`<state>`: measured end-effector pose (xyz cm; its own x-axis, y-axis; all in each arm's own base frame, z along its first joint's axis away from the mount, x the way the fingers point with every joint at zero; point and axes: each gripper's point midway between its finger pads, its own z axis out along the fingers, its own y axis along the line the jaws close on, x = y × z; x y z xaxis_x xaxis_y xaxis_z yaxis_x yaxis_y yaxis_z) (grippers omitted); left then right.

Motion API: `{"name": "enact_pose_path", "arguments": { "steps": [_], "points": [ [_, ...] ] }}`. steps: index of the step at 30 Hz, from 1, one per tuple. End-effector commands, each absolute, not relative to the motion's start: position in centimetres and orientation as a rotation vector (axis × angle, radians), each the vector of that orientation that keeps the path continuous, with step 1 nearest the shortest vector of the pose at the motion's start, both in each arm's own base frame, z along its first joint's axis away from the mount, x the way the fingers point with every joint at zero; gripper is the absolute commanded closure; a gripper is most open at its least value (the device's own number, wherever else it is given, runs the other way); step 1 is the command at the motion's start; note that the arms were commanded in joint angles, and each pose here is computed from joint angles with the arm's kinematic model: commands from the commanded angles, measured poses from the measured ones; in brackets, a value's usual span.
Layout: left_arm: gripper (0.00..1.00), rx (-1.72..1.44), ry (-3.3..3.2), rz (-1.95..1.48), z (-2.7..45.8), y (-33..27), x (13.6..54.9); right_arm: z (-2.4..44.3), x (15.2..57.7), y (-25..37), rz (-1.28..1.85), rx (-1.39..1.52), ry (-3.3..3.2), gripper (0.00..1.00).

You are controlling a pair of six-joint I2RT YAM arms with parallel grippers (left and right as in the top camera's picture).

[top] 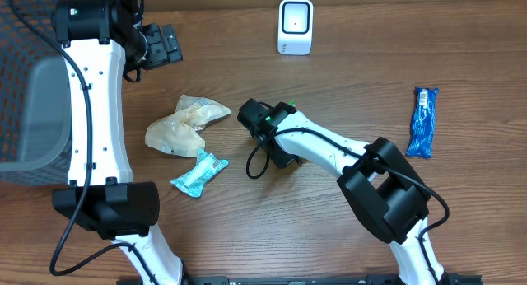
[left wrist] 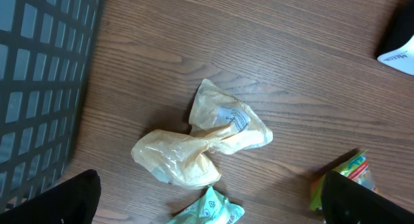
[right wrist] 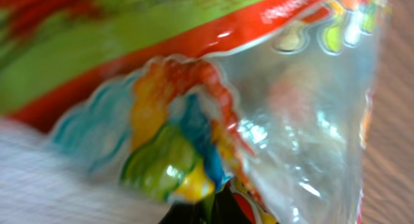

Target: Scan the item barcode

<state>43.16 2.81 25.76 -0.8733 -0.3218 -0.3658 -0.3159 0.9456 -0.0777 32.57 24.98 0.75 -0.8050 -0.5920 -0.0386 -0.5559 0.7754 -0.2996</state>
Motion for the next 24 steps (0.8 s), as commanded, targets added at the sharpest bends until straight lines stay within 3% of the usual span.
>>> {"name": "enact_pose_path", "arguments": {
  "steps": [1, 7, 12, 18, 24],
  "points": [
    [0.00, -0.450, 2.722, -0.012, 25.7, 2.8, 43.1, 5.4, 31.4, 30.0, 0.060, -0.986, 2.839, 0.96],
    [0.00, -0.449, 2.722, -0.012, 25.7, 2.8, 43.1, 14.5, 31.0, 31.8, 0.645, -0.895, 2.790, 0.96],
    [0.00, -0.450, 2.722, -0.012, 25.7, 2.8, 43.1, 19.2, 31.7, 30.5, 1.220, -0.724, 2.741, 0.96],
    [0.00, -0.450, 2.722, -0.012, 25.7, 2.8, 43.1, 17.1, 34.1, 25.6, 1.546, -0.392, 2.778, 0.96],
    [0.00, -0.450, 2.722, -0.012, 25.7, 2.8, 43.1, 13.0, 33.1, 24.3, 1.840, -0.236, 2.781, 0.96]
  ]
}}
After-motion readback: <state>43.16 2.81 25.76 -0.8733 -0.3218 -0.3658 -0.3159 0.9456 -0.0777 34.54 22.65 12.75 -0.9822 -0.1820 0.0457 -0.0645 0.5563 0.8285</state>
